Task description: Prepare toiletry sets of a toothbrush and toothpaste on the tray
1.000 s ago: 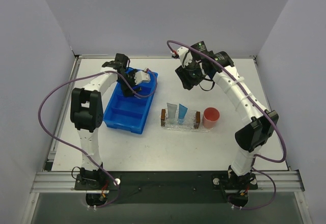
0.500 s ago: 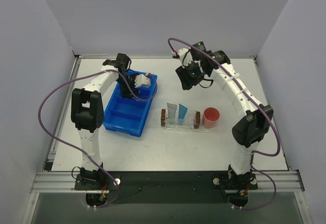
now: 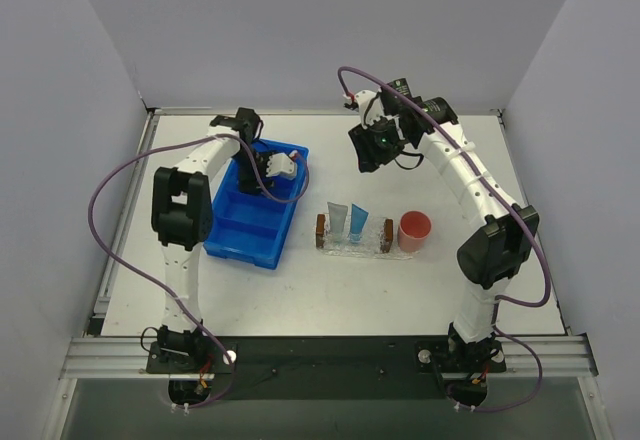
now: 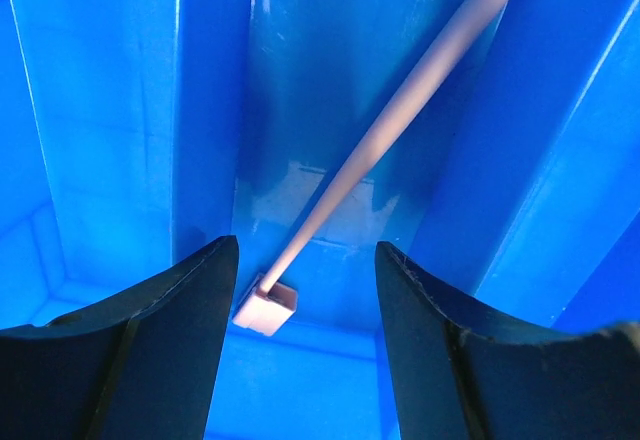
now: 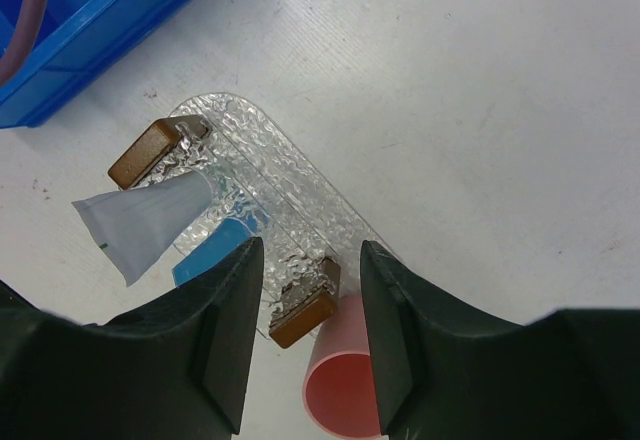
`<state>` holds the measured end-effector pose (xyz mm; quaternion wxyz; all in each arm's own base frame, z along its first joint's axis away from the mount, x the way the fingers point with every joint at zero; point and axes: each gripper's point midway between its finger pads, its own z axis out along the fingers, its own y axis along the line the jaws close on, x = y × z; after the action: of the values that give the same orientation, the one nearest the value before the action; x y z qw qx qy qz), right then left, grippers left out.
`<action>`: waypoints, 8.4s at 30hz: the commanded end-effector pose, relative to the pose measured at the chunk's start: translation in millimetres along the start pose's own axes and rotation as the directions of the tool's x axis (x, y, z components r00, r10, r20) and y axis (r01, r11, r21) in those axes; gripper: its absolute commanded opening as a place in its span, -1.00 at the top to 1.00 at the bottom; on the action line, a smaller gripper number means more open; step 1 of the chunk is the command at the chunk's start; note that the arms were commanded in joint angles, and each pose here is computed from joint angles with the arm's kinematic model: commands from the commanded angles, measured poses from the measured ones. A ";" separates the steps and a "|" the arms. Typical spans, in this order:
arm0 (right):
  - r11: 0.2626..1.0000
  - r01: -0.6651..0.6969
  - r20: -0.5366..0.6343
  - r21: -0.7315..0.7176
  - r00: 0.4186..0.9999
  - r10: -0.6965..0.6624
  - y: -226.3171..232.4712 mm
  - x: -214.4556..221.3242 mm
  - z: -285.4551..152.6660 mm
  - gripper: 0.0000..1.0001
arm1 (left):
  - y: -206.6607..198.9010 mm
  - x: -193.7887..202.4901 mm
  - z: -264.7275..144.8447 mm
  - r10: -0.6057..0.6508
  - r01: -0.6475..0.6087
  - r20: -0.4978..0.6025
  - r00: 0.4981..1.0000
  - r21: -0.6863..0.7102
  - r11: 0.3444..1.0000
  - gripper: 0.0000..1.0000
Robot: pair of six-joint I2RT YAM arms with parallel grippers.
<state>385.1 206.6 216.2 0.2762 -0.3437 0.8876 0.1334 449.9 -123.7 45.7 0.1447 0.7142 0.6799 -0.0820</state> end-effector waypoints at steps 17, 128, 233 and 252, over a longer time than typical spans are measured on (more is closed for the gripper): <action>1.000 -0.018 -0.014 -0.008 1.000 0.018 1.6 7.7 0.4 0.23 | -13.9 8.3 36.4 0.180 -0.175 -0.037 0.983 0.110 0.978 -0.37; 0.996 0.089 0.012 -0.005 0.996 -0.089 26.6 -1.3 -8.0 0.30 | 8.9 -48.2 -109.1 0.177 -0.166 0.011 0.984 -0.292 0.942 1.00; 0.908 -0.116 0.650 -0.402 0.663 0.372 33.0 -208.4 -137.9 1.00 | -6.9 -260.7 -341.7 -0.384 0.453 0.909 0.163 0.277 0.847 -0.14; 0.955 -0.132 0.855 -0.265 0.426 0.296 4.9 -258.5 -201.0 1.00 | 26.2 -261.9 -359.0 -0.541 0.434 0.824 -0.169 0.555 0.710 -0.14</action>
<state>464.0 269.5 482.1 0.5921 -0.1329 0.6896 0.3952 428.4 -261.8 446.7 0.4627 0.1655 0.6372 -0.5938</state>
